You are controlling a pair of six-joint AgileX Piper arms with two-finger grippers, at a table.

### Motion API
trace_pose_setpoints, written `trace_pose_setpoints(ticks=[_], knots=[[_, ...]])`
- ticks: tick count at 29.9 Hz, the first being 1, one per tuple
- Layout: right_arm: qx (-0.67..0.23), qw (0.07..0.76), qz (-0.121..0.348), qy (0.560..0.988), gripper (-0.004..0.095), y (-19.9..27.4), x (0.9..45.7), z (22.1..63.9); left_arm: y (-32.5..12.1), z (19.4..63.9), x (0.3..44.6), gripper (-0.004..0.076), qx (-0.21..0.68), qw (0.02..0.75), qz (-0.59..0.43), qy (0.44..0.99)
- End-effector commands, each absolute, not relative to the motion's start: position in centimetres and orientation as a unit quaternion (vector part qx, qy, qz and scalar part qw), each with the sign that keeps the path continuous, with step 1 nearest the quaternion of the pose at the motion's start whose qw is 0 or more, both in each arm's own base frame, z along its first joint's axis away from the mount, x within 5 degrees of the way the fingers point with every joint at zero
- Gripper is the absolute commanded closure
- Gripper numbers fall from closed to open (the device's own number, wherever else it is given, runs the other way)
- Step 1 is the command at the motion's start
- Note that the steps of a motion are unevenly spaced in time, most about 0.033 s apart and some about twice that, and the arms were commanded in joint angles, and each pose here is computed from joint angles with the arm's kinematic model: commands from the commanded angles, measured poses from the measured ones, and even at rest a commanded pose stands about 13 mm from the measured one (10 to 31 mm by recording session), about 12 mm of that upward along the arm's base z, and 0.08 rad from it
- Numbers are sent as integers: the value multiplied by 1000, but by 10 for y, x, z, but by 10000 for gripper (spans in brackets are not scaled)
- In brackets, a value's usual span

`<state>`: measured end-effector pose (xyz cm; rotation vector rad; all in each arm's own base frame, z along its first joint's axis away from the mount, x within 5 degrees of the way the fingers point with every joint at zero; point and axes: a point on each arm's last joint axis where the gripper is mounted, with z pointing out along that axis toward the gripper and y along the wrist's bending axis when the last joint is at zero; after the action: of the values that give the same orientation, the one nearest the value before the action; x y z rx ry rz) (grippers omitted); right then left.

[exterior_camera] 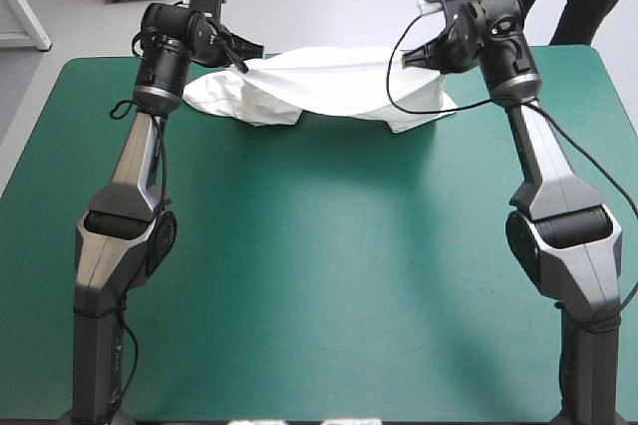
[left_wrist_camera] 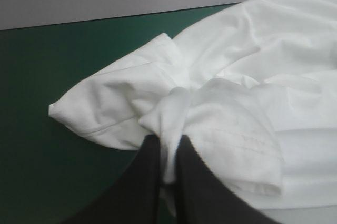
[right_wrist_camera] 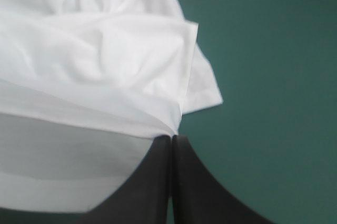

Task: Fold the cloth

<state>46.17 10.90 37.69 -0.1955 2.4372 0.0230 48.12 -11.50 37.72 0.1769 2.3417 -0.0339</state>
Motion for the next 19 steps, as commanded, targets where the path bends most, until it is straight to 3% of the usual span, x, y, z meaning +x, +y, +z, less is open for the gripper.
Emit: trace_pose_setpoints(ticks=[1, 13, 19], knots=[[-78, 331, 15, 940, 921, 103, 436, 392, -99, 409, 464, 733, 35, 405, -8, 913], [-85, 269, 7, 959, 921, 82, 352, 329, -128, 368, 459, 733, 56, 356, -6, 933], [-94, 262, 6, 960, 921, 73, 314, 314, -148, 338, 403, 733, 93, 387, -11, 917]])
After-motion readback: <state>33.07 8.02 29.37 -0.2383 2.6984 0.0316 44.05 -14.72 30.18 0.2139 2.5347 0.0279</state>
